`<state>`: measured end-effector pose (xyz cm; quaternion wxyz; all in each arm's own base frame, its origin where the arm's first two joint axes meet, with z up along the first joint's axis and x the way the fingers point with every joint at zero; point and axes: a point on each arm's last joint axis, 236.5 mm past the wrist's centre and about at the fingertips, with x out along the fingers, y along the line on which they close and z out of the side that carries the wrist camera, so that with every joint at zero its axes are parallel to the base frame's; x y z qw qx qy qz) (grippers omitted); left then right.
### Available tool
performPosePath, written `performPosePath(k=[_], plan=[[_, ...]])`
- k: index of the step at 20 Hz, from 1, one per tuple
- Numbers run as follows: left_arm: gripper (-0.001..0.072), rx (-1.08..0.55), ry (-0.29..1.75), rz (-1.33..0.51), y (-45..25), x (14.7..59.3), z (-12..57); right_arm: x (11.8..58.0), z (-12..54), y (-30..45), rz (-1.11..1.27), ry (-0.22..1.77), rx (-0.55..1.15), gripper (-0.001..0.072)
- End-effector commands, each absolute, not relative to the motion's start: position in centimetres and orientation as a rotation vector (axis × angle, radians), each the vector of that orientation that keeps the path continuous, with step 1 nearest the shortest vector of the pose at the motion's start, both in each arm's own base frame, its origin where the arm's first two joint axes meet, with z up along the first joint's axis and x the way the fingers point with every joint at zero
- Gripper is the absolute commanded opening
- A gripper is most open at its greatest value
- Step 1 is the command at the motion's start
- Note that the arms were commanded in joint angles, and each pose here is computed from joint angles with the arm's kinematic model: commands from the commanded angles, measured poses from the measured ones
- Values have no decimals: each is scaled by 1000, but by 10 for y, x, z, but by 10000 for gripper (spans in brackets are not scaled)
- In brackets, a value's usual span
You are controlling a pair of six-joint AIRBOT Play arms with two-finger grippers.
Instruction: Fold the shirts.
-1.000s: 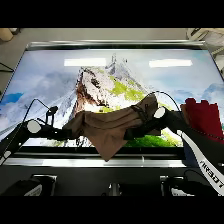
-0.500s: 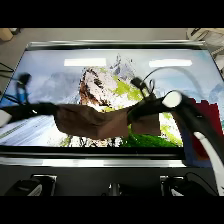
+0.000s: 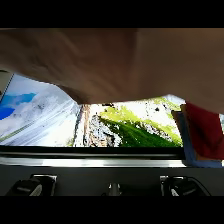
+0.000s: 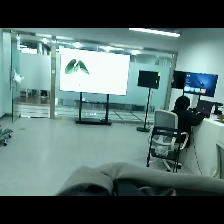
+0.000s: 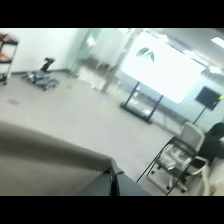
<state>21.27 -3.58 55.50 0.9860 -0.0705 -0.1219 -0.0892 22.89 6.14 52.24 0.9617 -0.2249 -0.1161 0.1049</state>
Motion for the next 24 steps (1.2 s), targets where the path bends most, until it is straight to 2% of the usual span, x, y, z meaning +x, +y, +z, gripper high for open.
performPosePath(k=[1,5,7,10,12,14,16,17,19,24], plan=[[31,-161,-246,-168,-30,195,561,209,547,45,152,-309,-432,18],[31,-150,-70,-157,-35,229,511,248,543,55,143,-297,-456,18],[31,-137,139,-143,-40,262,448,282,527,57,118,-235,-503,18],[31,-112,516,-114,-46,308,310,374,462,66,91,-21,-525,19],[32,-107,694,-72,-44,335,216,448,409,76,79,74,-521,19],[32,-216,831,15,-38,352,136,516,358,73,62,127,-323,19],[32,-269,935,67,-36,363,73,563,284,58,10,264,-43,21],[32,-275,977,79,-37,369,47,577,244,61,12,351,34,21],[32,-310,1041,74,-47,384,9,589,174,80,58,513,67,21],[33,-393,1143,79,-62,392,-42,575,59,115,203,822,-59,21]])
